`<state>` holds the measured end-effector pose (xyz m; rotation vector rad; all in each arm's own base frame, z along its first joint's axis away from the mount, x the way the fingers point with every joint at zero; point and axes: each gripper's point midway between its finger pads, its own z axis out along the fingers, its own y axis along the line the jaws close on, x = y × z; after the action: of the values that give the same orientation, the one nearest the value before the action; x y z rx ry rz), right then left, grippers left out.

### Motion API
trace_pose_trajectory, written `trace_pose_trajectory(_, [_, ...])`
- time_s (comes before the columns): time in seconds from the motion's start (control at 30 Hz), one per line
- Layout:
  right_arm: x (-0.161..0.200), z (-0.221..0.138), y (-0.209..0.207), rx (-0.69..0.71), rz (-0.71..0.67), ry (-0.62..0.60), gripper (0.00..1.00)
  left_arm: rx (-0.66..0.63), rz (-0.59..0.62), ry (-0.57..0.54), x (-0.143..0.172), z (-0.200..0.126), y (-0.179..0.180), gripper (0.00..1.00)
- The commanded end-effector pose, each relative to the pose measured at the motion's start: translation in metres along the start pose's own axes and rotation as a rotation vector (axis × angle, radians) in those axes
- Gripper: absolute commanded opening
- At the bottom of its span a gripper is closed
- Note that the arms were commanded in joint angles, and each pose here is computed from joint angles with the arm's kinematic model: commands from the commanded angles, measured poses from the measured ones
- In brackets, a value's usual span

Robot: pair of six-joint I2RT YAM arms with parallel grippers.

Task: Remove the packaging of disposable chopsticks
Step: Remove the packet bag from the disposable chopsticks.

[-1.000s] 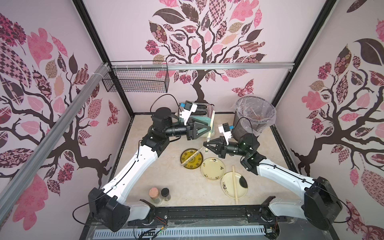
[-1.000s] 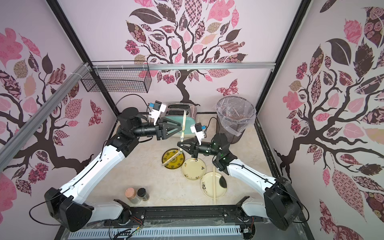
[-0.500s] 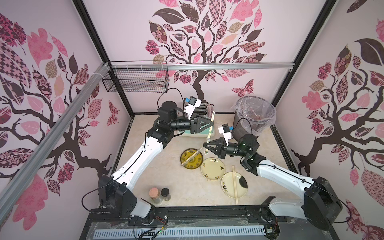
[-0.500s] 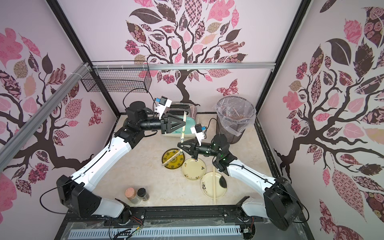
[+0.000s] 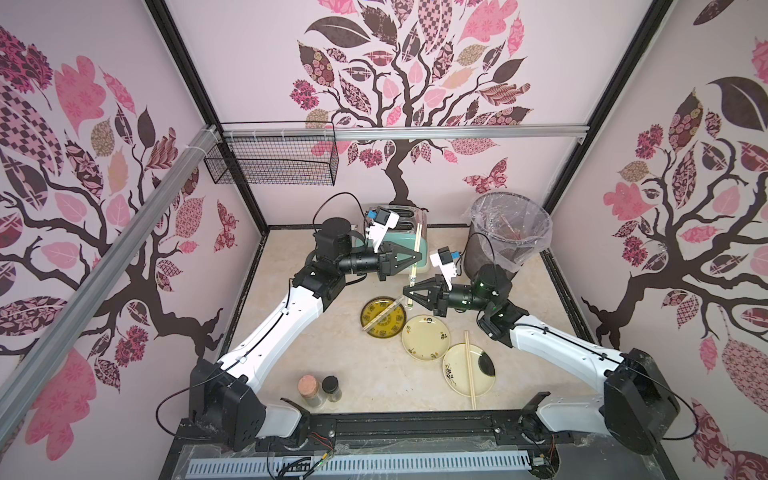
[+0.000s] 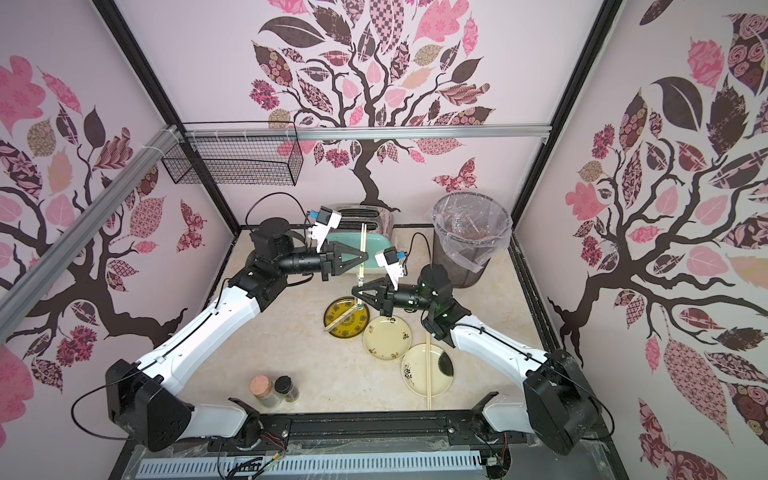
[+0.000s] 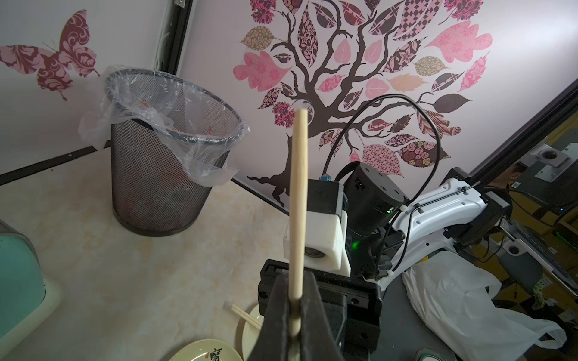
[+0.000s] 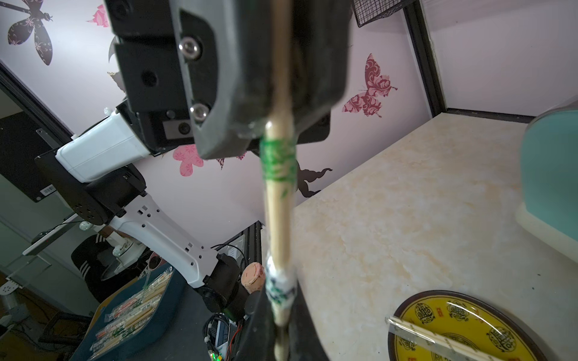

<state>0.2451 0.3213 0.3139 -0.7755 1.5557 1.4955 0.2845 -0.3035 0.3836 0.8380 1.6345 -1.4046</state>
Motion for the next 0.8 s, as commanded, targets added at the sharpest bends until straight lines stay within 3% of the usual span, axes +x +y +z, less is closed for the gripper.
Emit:
trace_pose_trajectory(0.0, [-0.064,-0.003,0.019,-0.007,-0.154,-0.155,0.0,0.029,-0.11,0.101,0.043,0.001,-0.001,0.03])
trace_pose_trajectory(0.53, [-0.092,-0.002,0.026,-0.029,-0.187,-0.198,0.0,0.02,-0.18,0.127,0.082,-0.001,0.001,0.13])
trace_pose_trajectory(0.77, [-0.092,-0.005,0.022,-0.014,-0.195,-0.198,0.0,0.02,-0.197,0.138,0.093,-0.003,0.0,0.11])
